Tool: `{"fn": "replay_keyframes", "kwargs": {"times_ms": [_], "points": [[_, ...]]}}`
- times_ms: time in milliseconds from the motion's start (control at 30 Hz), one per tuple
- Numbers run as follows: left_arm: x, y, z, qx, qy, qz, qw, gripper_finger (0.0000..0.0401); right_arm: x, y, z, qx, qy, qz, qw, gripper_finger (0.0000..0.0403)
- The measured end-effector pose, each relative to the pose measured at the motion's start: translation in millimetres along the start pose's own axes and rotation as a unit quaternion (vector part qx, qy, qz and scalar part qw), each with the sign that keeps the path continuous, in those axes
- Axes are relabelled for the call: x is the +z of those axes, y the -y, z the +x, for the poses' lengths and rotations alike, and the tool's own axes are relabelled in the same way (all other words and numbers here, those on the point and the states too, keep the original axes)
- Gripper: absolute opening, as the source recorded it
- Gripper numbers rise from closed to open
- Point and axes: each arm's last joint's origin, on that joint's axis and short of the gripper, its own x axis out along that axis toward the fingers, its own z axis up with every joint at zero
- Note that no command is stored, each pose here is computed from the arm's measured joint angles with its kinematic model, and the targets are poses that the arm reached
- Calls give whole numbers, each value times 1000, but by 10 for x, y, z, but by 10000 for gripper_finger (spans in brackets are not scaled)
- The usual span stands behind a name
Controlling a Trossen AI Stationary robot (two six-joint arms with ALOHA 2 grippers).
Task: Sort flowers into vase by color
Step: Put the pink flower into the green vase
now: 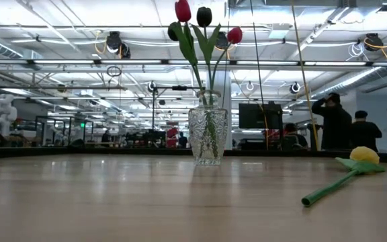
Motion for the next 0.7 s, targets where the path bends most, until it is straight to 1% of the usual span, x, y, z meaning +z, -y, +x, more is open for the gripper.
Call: {"fn": "replay_keyframes", "kwargs": {"times_ms": [67,133,300,433,533,700], "points": [[-4,-10,3,-4,-3,-3,1000,0,-4,-30,37,19,12,-10,1000,132],[2,-7,-1,-4,-2,-3,1000,0,-19,-43,70,27,19,-12,999,132],[-1,-5,-1,-5,-3,-3,1000,0,-52,-37,131,27,27,-17,999,132],[-42,-6,15,-2,-14,-10,1000,0,-13,-62,232,27,30,-39,998,133],[-77,0,30,-3,-23,-18,1000,0,71,-102,334,22,17,-62,998,133],[-114,29,53,-7,-27,-22,999,0,205,-164,481,7,-42,-78,996,131]]}}
